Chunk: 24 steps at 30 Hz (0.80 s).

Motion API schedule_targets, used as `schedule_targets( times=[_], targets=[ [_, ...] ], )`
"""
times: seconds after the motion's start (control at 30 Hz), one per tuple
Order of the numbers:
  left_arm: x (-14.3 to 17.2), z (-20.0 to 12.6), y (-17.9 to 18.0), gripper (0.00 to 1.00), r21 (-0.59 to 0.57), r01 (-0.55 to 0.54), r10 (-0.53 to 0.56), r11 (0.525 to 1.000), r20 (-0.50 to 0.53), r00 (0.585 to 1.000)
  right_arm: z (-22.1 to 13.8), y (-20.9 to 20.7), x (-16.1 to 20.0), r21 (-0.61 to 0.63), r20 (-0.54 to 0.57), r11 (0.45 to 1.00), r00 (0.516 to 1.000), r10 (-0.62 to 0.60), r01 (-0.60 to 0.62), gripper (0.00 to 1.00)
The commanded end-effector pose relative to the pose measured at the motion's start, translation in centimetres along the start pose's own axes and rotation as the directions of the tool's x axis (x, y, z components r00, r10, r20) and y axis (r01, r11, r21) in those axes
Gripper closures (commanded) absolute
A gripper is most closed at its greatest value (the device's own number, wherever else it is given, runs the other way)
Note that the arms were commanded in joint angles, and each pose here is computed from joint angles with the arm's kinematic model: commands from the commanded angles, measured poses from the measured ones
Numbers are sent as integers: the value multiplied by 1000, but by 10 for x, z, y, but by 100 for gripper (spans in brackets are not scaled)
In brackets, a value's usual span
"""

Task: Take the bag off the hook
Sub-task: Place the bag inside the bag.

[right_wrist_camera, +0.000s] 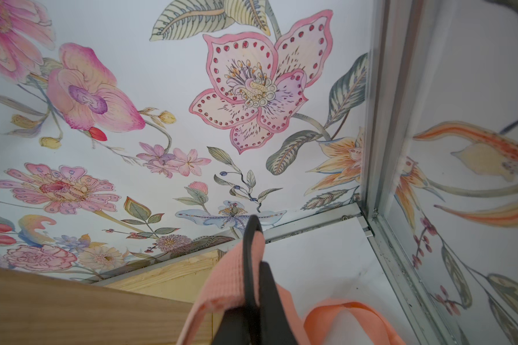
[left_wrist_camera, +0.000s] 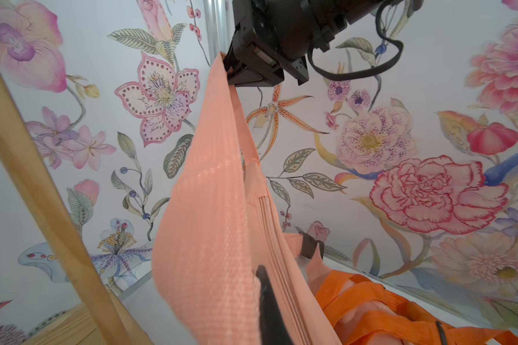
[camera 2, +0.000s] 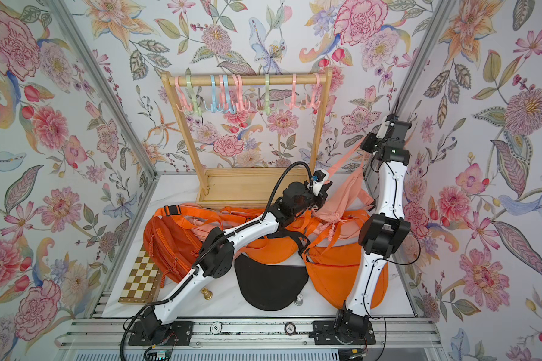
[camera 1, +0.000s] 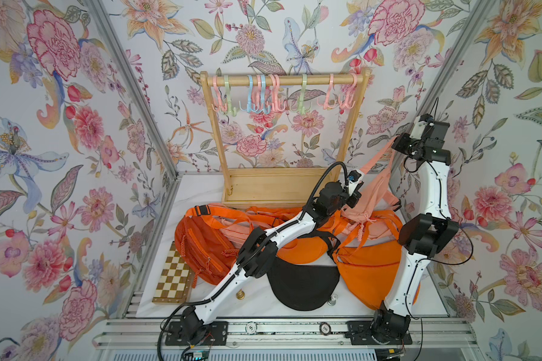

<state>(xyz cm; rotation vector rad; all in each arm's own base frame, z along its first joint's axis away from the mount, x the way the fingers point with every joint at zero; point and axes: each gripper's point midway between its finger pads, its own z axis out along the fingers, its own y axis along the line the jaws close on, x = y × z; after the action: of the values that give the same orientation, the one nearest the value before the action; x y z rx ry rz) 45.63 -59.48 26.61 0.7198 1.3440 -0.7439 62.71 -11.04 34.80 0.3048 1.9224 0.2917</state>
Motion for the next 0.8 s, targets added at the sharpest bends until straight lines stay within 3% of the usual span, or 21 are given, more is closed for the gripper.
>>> schedule_targets(
  times=[0.0,0.17,0.27,0.6,0.77],
  targets=[
    [-61,-2,22,100,-65,-13,22,998,144,989,-17,13,-54,52,195,996,977,-86,78,100],
    [-99,-16,60,100,-224,-67,114,972,204,972,-26,37,-73,58,278,986,946,-166,155,100],
    [-102,-17,66,100,-228,-65,117,971,218,969,-23,39,-63,79,247,979,948,-200,186,100],
    [-16,-4,51,100,-116,33,-25,993,76,997,-12,-1,55,159,20,968,980,-200,194,100],
    [9,-4,38,91,-77,81,-79,994,36,996,-11,-17,100,163,-66,970,983,-172,180,100]
  ],
)
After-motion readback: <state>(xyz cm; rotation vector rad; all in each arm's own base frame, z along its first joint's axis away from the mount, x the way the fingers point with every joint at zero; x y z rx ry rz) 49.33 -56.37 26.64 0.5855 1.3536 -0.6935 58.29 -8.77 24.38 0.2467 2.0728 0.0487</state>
